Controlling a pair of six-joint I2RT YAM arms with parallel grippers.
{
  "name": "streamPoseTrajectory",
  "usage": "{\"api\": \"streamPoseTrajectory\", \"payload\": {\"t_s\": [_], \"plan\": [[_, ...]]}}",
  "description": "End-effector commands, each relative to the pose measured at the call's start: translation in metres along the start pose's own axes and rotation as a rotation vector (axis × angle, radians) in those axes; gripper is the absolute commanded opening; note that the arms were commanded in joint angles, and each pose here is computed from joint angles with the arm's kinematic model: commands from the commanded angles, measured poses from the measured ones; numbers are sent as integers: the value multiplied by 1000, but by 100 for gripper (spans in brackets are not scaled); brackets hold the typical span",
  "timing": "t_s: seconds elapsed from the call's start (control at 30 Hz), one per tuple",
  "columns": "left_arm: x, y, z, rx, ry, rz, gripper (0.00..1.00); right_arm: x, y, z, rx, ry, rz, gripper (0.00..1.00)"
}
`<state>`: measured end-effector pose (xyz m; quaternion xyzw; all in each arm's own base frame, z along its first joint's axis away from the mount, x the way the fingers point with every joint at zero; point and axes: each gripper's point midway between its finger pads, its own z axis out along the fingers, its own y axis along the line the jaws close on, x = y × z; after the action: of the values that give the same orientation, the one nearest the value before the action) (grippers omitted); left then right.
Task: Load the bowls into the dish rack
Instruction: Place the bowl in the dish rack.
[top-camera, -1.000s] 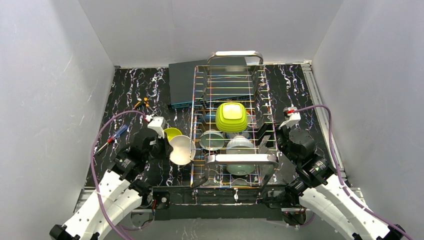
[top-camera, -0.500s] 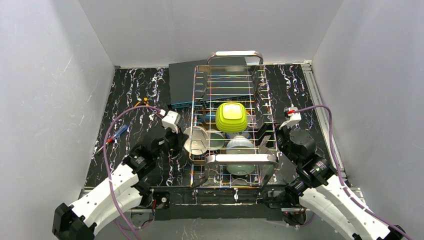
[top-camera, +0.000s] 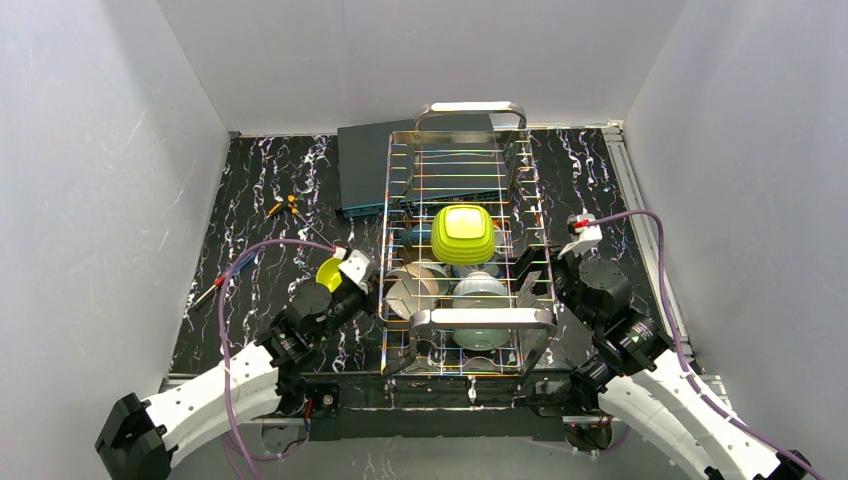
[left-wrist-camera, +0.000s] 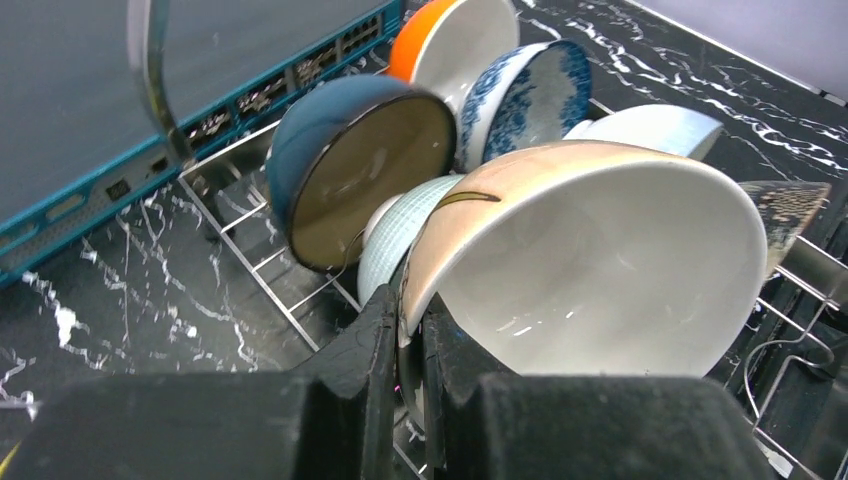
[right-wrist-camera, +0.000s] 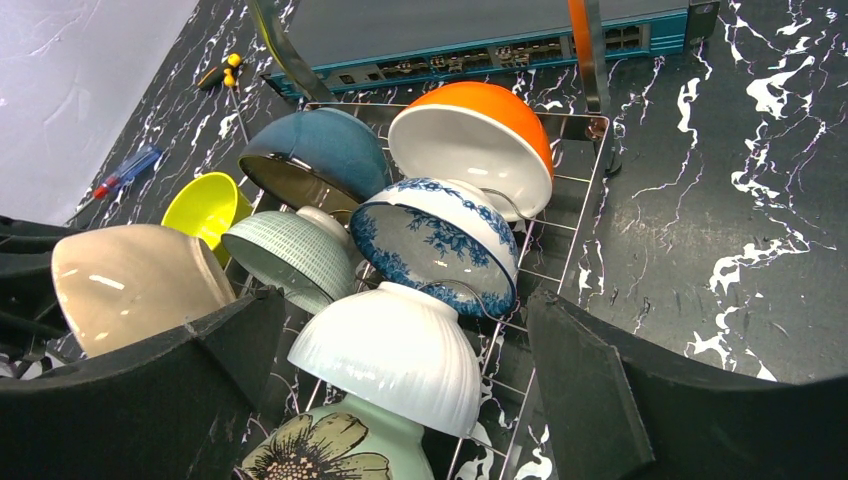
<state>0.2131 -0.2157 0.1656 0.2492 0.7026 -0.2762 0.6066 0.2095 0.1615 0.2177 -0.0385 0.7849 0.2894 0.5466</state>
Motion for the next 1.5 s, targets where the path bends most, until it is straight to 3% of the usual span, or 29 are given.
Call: {"api": "streamPoseTrajectory", "payload": {"t_s": [0.0,0.4,0.7,1.13,1.47], "plan": [[-61,-8,2,-26,-226,61,0,-20,8,-1,-24,-63,-3,99],[-52,-27,-5,-185,-308,199,0,-20,8,-1,-28,-62,-10,99],[-50,-14,-7,-361,-324,254,0,-19,9,-2,-31,-61,-12,99],[-34,-16,-2,-392,-265,320,0,-18,6,-2,-23,-62,-17,99],[-14,-29,6,-423,-163,463,0,-17,7,-1,-25,-56,-16,99]]}}
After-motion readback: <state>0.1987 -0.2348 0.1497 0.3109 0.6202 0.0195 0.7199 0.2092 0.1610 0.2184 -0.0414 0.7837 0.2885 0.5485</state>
